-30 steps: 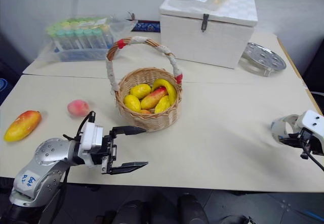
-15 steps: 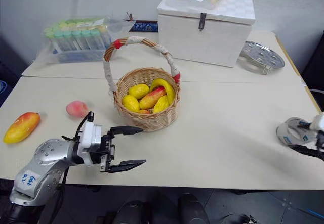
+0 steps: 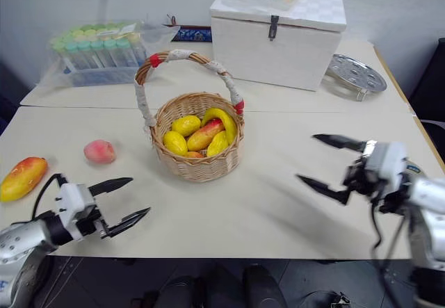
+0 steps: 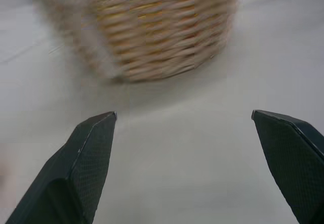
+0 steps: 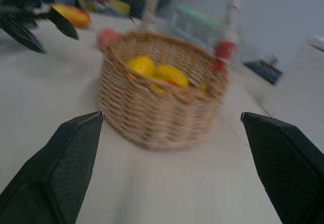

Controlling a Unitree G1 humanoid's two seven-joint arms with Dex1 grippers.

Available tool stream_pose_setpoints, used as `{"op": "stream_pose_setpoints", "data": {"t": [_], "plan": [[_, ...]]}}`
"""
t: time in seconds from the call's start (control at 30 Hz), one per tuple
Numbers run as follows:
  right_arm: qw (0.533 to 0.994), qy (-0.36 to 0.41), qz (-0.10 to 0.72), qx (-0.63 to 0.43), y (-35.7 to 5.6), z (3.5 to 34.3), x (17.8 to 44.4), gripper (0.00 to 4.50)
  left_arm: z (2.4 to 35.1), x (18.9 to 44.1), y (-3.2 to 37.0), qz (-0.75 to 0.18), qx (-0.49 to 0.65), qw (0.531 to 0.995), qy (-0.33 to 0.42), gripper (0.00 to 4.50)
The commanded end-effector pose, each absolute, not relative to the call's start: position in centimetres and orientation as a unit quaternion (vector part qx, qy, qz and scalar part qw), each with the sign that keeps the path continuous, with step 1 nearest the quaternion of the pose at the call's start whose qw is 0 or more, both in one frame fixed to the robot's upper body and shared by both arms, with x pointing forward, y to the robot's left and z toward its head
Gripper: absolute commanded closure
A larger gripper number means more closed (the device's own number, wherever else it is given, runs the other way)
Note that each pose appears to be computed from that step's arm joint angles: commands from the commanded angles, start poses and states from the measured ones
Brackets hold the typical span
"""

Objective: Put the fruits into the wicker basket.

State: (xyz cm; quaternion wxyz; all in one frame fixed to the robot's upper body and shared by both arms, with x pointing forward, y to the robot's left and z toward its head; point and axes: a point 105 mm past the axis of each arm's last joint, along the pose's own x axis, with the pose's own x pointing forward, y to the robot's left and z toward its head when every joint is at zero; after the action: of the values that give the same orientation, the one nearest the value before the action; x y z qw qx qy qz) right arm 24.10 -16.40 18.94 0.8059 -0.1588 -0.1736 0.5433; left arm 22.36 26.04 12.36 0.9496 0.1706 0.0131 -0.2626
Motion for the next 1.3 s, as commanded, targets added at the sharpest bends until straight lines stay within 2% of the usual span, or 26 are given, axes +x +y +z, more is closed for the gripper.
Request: {"op": "stream_pose_setpoints", "data": {"t": [0.03, 0.17, 0.3, 0.43, 0.5, 0.63, 0.77, 0.87, 1.07, 1.2, 1.3], "plan": [[0.770, -0.208, 0.586, -0.143, -12.8, 18.1, 22.5, 0.02, 13.3, 20.5, 31.5, -0.114, 0.151, 0.982, 0.002, 0.00], [0.748, -0.226, 0.611, -0.127, -10.3, 16.8, 22.0, 0.02, 10.5, 17.2, 35.5, -0.001, 0.073, 0.996, 0.053, 0.00], [0.750, -0.239, 0.602, -0.135, -10.1, 17.0, 23.1, 0.02, 9.2, 14.2, 39.3, 0.134, 0.005, 0.990, 0.054, 0.00], [0.752, -0.250, 0.593, -0.144, -10.3, 17.1, 23.5, 0.02, 9.0, 13.6, 41.0, 0.194, -0.023, 0.979, 0.053, 0.00], [0.753, -0.259, 0.587, -0.145, -10.3, 17.3, 23.6, 0.02, 9.9, 14.8, 41.2, 0.201, -0.040, 0.978, 0.038, 0.00], [0.757, -0.269, 0.578, -0.142, -10.0, 17.5, 23.9, 0.02, 14.2, 20.0, 40.5, 0.142, -0.008, 0.990, 0.022, 0.00], [0.761, -0.263, 0.575, -0.145, -10.0, 17.0, 24.2, 0.02, 16.6, 23.5, 40.3, 0.084, 0.045, 0.992, 0.085, 0.00], [0.763, -0.259, 0.574, -0.149, -10.0, 16.8, 24.4, 0.02, 17.7, 25.3, 41.3, 0.079, 0.090, 0.984, 0.133, 0.00], [0.768, -0.254, 0.566, -0.160, -10.0, 16.7, 25.0, 0.02, 16.8, 27.7, 44.2, 0.072, 0.089, 0.962, 0.246, 0.00], [0.775, -0.254, 0.555, -0.165, -10.1, 16.8, 25.3, 0.02, 16.6, 28.7, 45.7, 0.089, 0.092, 0.958, 0.258, 0.00], [0.776, -0.254, 0.553, -0.166, -10.1, 16.9, 25.1, 0.02, 15.1, 29.1, 45.0, 0.056, 0.053, 0.956, 0.284, 0.00]]}}
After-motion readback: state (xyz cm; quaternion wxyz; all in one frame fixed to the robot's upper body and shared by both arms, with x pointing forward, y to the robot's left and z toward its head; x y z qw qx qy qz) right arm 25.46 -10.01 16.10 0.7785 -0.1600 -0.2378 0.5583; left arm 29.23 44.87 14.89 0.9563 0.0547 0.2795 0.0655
